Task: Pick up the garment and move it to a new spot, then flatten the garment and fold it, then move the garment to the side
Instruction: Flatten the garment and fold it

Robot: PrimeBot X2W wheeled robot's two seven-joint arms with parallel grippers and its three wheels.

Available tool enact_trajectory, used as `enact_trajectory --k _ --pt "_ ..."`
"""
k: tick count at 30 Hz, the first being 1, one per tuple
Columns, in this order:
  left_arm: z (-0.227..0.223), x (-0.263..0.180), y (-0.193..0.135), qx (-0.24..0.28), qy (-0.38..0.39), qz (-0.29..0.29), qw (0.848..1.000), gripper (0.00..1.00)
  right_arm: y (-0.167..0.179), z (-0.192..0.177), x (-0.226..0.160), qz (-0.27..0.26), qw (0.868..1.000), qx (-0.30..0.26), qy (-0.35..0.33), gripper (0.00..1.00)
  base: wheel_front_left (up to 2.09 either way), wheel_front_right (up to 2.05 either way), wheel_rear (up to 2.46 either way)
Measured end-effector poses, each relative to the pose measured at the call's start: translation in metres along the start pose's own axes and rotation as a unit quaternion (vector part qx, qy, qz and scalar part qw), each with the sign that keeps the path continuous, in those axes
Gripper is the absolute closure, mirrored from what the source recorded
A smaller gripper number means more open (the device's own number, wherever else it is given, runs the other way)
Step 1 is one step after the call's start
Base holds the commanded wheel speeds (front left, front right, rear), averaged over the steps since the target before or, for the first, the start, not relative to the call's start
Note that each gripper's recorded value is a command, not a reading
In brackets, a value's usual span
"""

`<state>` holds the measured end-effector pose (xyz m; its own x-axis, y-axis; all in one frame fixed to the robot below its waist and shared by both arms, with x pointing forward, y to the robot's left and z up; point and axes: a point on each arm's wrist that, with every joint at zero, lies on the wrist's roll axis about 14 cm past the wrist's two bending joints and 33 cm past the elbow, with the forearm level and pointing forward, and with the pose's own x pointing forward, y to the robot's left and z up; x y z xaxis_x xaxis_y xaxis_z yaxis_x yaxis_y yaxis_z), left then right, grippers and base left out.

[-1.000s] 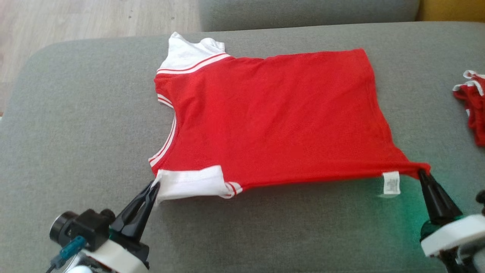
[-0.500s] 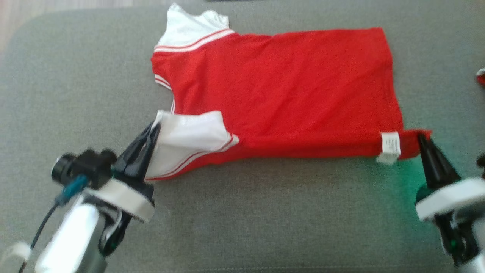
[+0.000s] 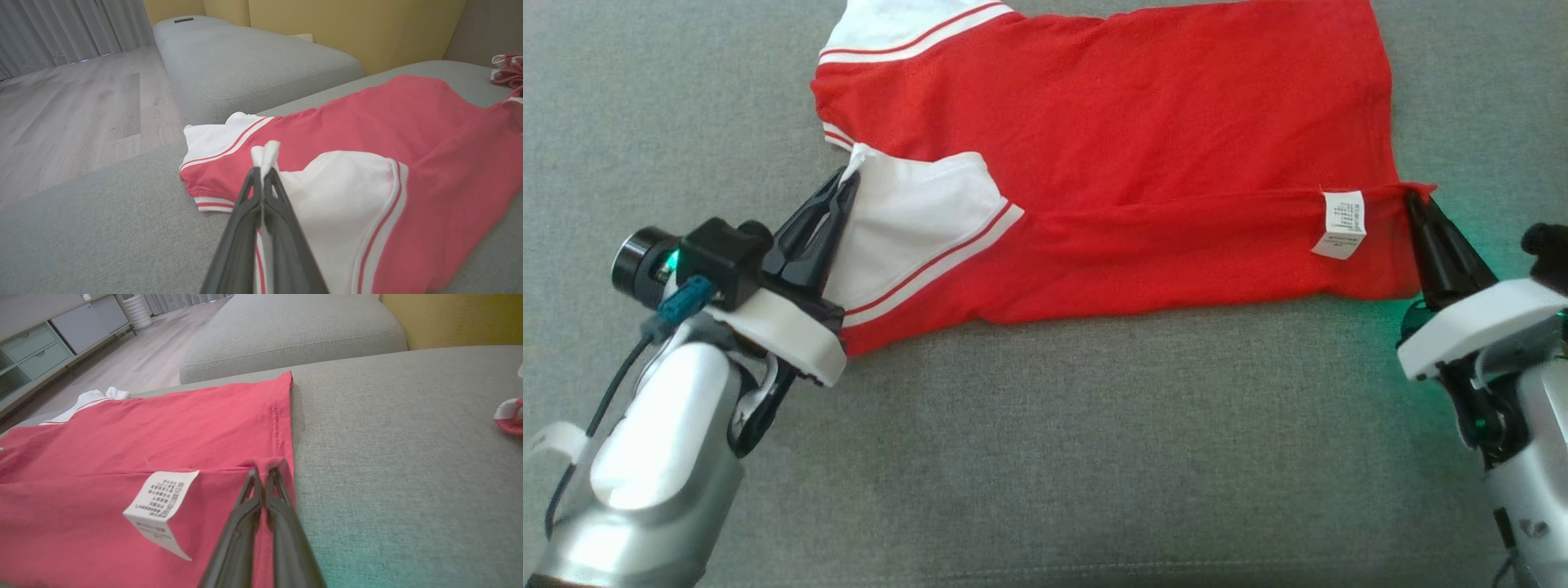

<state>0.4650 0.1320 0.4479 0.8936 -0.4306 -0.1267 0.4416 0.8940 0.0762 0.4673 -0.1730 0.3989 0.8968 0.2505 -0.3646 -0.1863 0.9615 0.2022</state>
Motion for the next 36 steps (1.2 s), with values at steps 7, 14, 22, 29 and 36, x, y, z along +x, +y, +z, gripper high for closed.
enact_trajectory --k 7,14,22,29,36 --pt "-0.010 0.001 0.010 -0.012 0.015 0.022 1.000 0.00 -0.002 0.003 0.005 -0.004 1.000 0.002 -0.017 0.00 0.00 0.00 0.00" --pt "0.001 -0.020 0.018 -0.064 -0.013 0.080 0.995 0.00 0.012 0.033 -0.005 0.006 0.995 0.010 -0.098 0.00 0.00 0.00 0.00" --pt "-0.080 -0.091 -0.026 -0.168 0.095 0.120 0.974 0.00 0.025 0.013 -0.038 0.001 0.993 0.052 -0.103 0.00 0.00 0.00 0.00" --pt "-0.089 -0.093 -0.015 -0.158 0.114 0.144 0.970 0.00 0.024 0.017 -0.046 -0.004 0.992 0.056 -0.112 0.00 0.00 0.00 0.00" --pt "-0.096 -0.087 -0.010 -0.153 0.138 0.146 0.968 0.00 0.022 0.021 -0.050 -0.007 0.992 0.050 -0.118 0.00 0.00 0.00 0.00"
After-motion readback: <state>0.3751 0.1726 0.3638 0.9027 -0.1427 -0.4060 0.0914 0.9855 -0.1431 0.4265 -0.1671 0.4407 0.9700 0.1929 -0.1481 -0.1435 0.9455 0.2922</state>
